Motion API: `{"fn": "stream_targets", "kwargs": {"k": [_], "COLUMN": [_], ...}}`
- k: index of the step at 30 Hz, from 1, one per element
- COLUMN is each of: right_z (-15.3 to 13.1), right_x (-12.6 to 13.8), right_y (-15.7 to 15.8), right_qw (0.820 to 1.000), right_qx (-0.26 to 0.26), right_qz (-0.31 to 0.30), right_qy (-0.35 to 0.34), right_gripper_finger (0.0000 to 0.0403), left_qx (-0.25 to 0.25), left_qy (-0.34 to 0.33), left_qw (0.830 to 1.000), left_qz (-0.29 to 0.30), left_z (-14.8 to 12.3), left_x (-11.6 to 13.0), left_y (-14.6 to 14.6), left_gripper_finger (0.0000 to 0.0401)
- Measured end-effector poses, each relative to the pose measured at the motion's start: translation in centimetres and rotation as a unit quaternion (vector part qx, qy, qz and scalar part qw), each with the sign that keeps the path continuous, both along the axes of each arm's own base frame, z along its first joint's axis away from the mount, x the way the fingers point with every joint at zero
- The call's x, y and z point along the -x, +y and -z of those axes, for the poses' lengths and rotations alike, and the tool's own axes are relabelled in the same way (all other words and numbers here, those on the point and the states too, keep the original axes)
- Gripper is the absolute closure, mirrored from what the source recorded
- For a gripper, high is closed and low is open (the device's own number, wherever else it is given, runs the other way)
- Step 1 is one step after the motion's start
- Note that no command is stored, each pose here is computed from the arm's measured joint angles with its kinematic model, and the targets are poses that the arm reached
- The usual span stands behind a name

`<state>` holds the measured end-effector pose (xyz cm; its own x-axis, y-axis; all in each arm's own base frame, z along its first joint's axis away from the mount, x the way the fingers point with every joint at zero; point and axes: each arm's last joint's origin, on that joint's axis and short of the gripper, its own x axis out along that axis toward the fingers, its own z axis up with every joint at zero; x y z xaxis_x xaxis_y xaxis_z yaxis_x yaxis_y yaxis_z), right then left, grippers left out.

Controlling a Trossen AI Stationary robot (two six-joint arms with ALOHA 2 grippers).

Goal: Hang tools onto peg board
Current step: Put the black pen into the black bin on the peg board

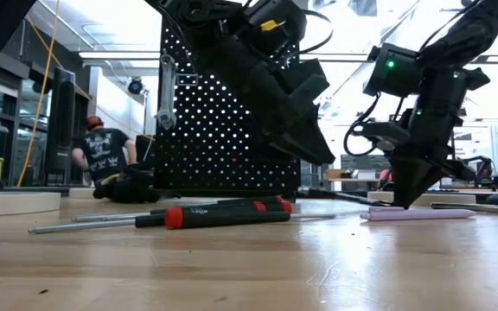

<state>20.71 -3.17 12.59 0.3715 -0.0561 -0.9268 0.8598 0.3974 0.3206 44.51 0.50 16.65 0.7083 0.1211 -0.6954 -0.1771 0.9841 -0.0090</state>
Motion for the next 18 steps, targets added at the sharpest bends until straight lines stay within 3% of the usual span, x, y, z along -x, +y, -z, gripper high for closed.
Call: {"fn": "stream_targets", "kwargs": {"k": [10,18], "right_z": [0.1,0.2], "right_x": [-0.1,0.0], "right_y": [0.0,0.0], "right_qw": [1.0,1.0], "right_qx": [0.0,-0.001], "right_qz": [-0.003,-0.001], "right_qy": [0.002,0.003], "right_gripper_finger": [0.0403,0.0403], "left_qx": [-0.044,-0.092], "left_qy": [0.1,0.059], "left_qw": [0.993,0.993], "left_qz": [0.049,0.041], "left_z": [1.2,0.6], "left_x": [1.4,0.7], "left_y": [0.1,0.3], "left_gripper_finger": [0.0265,0.0265]}}
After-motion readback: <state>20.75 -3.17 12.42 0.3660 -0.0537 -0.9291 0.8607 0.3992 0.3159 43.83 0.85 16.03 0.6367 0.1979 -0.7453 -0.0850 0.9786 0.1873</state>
